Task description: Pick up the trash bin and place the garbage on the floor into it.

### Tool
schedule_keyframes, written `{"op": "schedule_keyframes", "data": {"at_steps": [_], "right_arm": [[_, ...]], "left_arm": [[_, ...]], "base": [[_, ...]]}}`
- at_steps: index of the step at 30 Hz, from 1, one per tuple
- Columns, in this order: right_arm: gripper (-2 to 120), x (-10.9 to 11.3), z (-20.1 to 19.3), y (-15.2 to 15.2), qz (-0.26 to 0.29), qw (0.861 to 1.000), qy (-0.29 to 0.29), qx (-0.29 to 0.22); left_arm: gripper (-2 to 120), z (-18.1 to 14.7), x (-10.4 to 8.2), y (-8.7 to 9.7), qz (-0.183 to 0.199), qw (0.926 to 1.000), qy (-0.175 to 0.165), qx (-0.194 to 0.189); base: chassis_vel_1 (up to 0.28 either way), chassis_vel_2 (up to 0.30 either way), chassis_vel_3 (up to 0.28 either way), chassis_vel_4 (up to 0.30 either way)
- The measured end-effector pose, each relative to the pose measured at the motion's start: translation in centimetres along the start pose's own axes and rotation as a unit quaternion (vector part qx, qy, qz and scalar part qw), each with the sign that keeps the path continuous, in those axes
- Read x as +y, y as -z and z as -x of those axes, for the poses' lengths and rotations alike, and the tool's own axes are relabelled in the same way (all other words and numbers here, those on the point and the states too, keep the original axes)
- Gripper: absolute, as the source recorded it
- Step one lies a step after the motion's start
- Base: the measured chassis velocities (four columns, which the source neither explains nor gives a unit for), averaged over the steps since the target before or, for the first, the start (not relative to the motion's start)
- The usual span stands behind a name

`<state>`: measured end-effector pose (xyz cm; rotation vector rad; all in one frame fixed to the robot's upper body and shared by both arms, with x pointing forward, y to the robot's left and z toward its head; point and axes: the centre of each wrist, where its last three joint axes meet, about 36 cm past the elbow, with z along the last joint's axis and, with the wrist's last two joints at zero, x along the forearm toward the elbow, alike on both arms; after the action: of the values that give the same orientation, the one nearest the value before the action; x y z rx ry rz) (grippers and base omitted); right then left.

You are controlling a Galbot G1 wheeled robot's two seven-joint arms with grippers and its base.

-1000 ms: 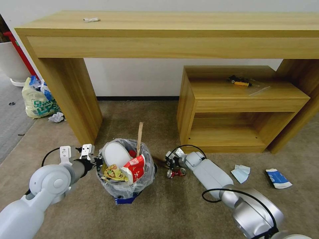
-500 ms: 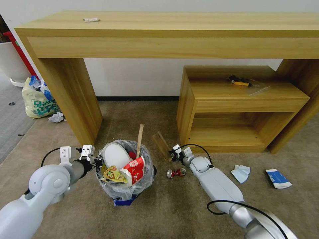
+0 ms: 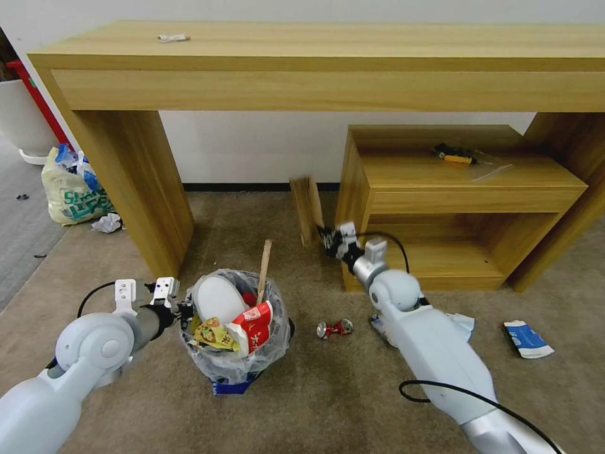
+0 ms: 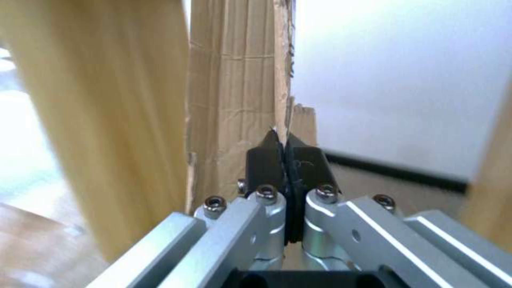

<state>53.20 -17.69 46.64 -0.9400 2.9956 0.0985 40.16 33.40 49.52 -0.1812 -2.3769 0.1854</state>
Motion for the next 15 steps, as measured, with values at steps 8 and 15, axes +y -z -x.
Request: {"op": "schedule_keyframes", "data": {"at_steps": [8,15], "right_arm": [[0,4.1,-3.1,5.6,-0.007,0.997,0.067,-0.035],[0,9.0,-2.2,4.5,0.007,0.991,0.132,-0.013]], "left_arm": [[0,0.5,-0.2,-0.2,-0.002,1.0000,-0.001,0.004],[0,0.4,-0.9,-0.3,0.004,0.9999,-0.009,0.005]], "base": [[0.000,0.000,0.000,0.000],[0.000,0.000,0.000,0.000]]}}
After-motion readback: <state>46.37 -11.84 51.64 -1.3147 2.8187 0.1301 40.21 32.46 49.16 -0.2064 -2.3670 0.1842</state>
